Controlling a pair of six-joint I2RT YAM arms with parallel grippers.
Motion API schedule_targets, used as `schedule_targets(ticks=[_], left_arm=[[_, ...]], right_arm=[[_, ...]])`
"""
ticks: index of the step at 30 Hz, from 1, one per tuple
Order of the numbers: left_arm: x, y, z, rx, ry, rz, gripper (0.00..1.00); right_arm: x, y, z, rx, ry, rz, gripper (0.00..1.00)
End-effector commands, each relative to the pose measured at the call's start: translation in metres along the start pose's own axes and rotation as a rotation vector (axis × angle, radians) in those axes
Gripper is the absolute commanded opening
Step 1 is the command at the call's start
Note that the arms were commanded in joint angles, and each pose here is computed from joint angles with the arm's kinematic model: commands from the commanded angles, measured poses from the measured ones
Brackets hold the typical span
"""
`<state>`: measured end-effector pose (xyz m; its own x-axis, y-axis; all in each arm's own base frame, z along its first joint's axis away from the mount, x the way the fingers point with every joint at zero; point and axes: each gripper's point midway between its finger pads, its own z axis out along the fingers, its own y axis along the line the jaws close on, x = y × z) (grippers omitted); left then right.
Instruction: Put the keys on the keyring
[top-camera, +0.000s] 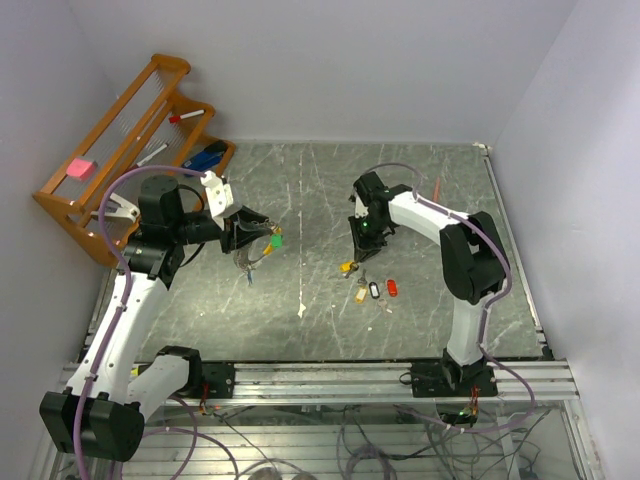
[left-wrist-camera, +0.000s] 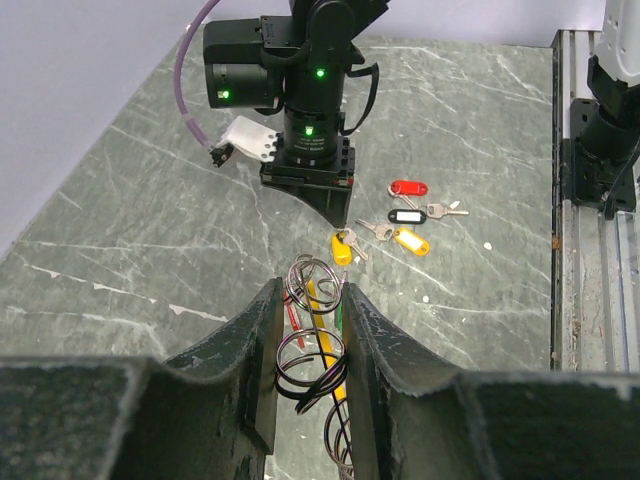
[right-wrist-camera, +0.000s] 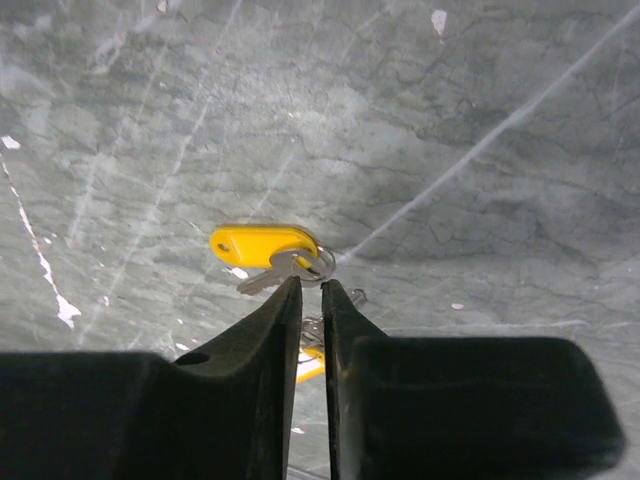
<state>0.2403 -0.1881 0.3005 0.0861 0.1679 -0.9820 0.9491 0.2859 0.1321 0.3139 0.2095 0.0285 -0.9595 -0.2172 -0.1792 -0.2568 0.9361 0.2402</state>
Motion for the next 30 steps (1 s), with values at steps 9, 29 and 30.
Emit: schedule_targets(ticks=[9,29,30], left_arm=[[-0.008,-0.001,-0.001,-0.005,-0.012,0.057,0.07],[-0.014,-0.002,-0.002,0.002,-0.018,0.089,0.07],[-0.013,-0.002,-0.002,0.001,-0.018,0.083,0.07]], right_arm=[[-0.006,0.016,-0.009,-0.047,0.021,0.109,0.29],[0.002,0.015,-0.002,0.033,0.065,0.28,0.28],[0.004,0.013,-0.002,0.048,0.078,0.282,0.28]])
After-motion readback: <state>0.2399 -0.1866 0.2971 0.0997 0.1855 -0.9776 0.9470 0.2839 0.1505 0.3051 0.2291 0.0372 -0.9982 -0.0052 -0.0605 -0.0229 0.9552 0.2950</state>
